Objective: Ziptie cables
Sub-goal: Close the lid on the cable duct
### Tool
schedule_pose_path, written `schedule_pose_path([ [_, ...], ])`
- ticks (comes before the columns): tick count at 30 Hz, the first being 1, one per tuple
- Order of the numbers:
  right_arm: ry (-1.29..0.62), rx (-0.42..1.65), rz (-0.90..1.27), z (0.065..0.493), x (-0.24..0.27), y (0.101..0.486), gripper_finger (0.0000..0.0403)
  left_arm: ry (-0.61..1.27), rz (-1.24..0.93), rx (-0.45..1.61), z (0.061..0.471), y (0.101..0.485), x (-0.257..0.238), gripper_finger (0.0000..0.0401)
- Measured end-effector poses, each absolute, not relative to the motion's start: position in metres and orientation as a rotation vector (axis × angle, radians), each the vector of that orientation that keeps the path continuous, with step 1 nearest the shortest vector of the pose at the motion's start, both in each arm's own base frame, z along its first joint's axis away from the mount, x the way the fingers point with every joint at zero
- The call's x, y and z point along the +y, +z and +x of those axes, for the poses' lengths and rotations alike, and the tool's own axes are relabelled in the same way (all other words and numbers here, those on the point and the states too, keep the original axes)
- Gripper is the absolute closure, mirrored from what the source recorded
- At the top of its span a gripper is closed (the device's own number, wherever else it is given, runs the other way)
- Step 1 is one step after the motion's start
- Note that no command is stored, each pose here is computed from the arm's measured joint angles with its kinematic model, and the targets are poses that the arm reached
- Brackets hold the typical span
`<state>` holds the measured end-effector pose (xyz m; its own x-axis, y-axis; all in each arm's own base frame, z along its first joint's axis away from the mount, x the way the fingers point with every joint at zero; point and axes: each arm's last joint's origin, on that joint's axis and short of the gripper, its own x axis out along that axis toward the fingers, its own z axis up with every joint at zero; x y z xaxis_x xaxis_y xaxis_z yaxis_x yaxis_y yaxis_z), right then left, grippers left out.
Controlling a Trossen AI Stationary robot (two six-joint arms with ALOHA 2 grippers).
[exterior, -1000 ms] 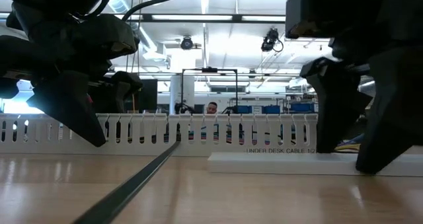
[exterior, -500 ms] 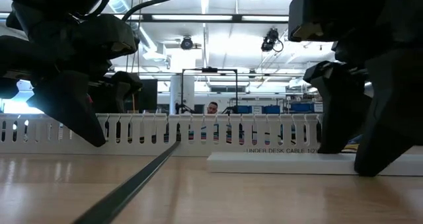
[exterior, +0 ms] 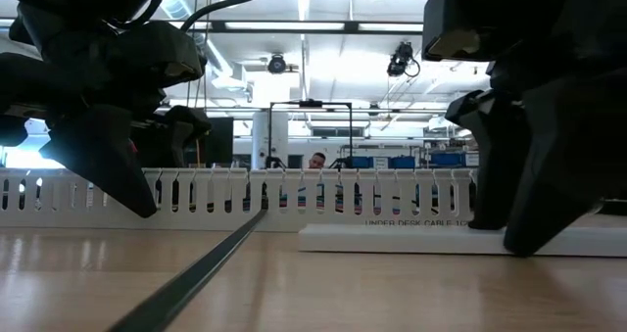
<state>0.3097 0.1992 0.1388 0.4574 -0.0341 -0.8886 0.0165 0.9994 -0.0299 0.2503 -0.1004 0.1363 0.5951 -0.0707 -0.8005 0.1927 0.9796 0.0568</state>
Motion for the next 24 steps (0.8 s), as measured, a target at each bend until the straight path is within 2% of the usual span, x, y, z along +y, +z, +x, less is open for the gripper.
schedule_pose_path([
  [6, -0.034, 1.106, -0.014, 0.314, 0.2, 0.146, 0.0311, -0.153, 0.143, 0.924, 0.25, 0.136, -0.1, 0.0227],
  [13, -0.026, 1.112, -0.036, 0.321, 0.202, 0.16, 0.0393, -0.151, 0.14, 0.924, 0.25, 0.136, -0.1, 0.0227],
  [24, -0.04, 1.128, -0.059, 0.328, 0.199, 0.177, 0.0402, -0.152, 0.14, 0.924, 0.25, 0.136, -0.1, 0.0227],
])
